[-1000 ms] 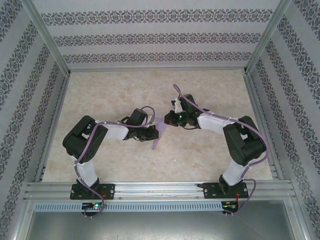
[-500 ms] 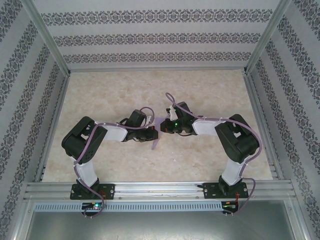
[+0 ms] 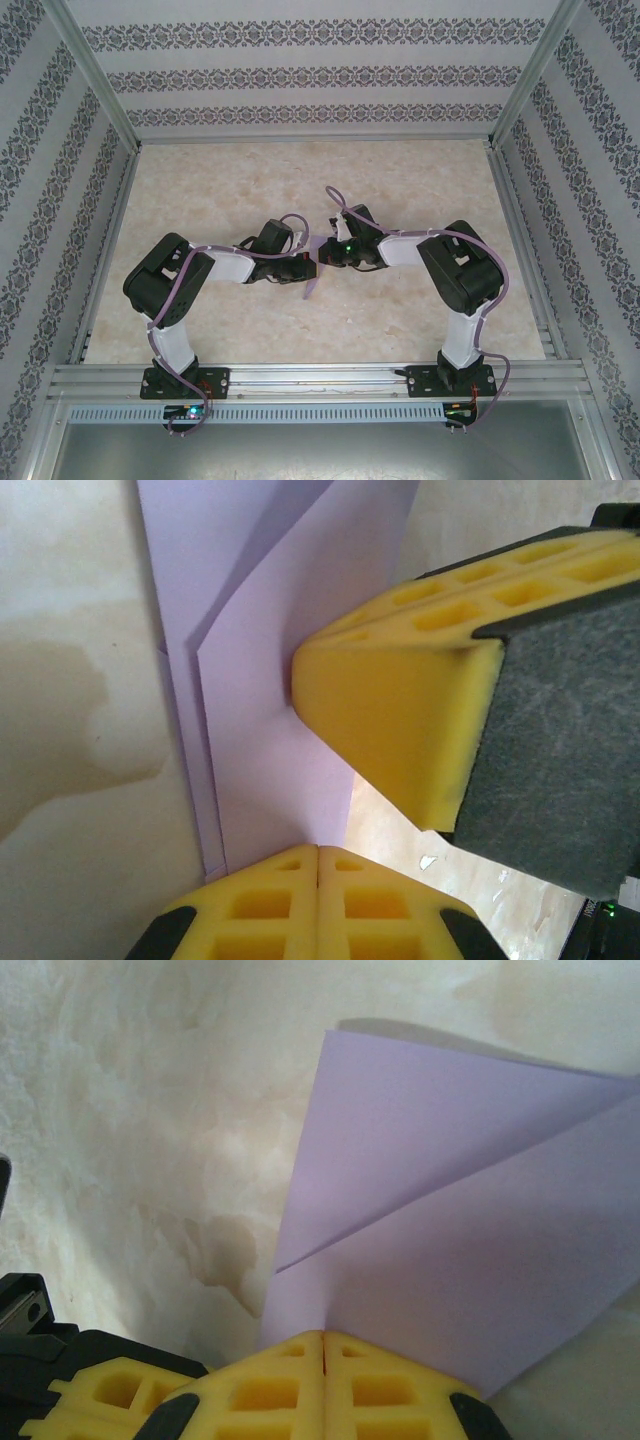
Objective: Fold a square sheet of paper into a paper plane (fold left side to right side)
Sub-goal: Fold the wing for the fifth time at the center of the table.
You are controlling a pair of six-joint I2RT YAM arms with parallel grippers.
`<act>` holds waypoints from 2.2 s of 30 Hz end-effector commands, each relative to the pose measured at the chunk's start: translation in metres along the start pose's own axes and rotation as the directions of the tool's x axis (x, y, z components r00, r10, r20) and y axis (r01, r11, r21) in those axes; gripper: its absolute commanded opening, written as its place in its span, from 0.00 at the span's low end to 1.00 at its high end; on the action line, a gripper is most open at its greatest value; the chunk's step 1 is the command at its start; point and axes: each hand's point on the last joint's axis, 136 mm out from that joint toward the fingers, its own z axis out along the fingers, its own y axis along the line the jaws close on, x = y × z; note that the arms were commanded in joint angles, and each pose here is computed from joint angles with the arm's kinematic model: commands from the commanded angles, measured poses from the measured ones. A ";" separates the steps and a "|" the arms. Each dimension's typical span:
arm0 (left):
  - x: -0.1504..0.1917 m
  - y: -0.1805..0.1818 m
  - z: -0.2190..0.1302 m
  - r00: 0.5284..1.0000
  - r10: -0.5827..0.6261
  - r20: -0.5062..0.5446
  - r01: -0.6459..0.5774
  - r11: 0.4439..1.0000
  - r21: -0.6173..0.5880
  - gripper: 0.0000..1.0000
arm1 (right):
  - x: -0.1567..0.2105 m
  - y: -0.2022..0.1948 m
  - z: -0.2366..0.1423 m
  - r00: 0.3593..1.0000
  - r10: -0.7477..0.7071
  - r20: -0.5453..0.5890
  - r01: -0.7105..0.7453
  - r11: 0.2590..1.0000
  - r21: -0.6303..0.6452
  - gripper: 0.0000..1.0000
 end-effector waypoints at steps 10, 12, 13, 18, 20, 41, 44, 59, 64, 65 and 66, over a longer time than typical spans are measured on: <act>0.065 0.079 0.001 0.977 -0.151 -0.151 0.102 0.950 -0.295 0.02 | -0.016 -0.029 -0.002 0.999 0.043 0.017 -0.044 0.996 0.074 0.00; 0.065 0.080 0.001 0.976 -0.153 -0.154 0.101 0.949 -0.297 0.02 | -0.019 -0.031 -0.004 0.999 0.048 0.021 -0.049 0.996 0.076 0.00; 0.065 0.081 0.002 0.976 -0.153 -0.154 0.102 0.949 -0.298 0.02 | -0.021 -0.032 -0.005 0.998 0.050 0.024 -0.052 0.996 0.077 0.00; 0.067 0.081 0.001 0.975 -0.155 -0.158 0.102 0.948 -0.301 0.02 | -0.030 -0.042 -0.008 0.997 0.070 0.033 -0.073 0.993 0.097 0.00; 0.066 0.081 0.001 0.975 -0.153 -0.159 0.100 0.949 -0.300 0.02 | -0.033 -0.046 -0.010 0.996 0.080 0.038 -0.084 0.991 0.102 0.00; 0.069 0.081 0.002 0.971 -0.170 -0.166 0.115 0.947 -0.299 0.02 | -0.072 -0.089 -0.022 0.973 0.206 0.099 -0.219 0.967 0.134 0.00; 0.069 0.081 0.002 0.972 -0.169 -0.166 0.115 0.948 -0.297 0.02 | -0.078 -0.091 -0.021 0.972 0.211 0.104 -0.223 0.966 0.128 0.00; 0.062 0.072 0.005 0.975 -0.173 -0.142 0.132 0.957 -0.259 0.02 | -0.122 -0.050 -0.067 0.973 0.132 0.191 -0.146 0.988 0.060 0.00; 0.061 0.072 0.003 0.977 -0.167 -0.130 0.130 0.958 -0.256 0.02 | -0.095 -0.017 -0.085 0.976 0.086 0.200 -0.096 0.995 0.039 0.00; 0.061 0.071 0.003 0.978 -0.165 -0.131 0.127 0.958 -0.256 0.02 | -0.087 -0.010 -0.084 0.978 0.087 0.189 -0.095 0.995 0.030 0.00; 0.061 0.072 0.002 0.978 -0.165 -0.130 0.127 0.957 -0.260 0.02 | -0.080 -0.003 -0.082 0.980 0.087 0.178 -0.092 0.996 0.021 0.00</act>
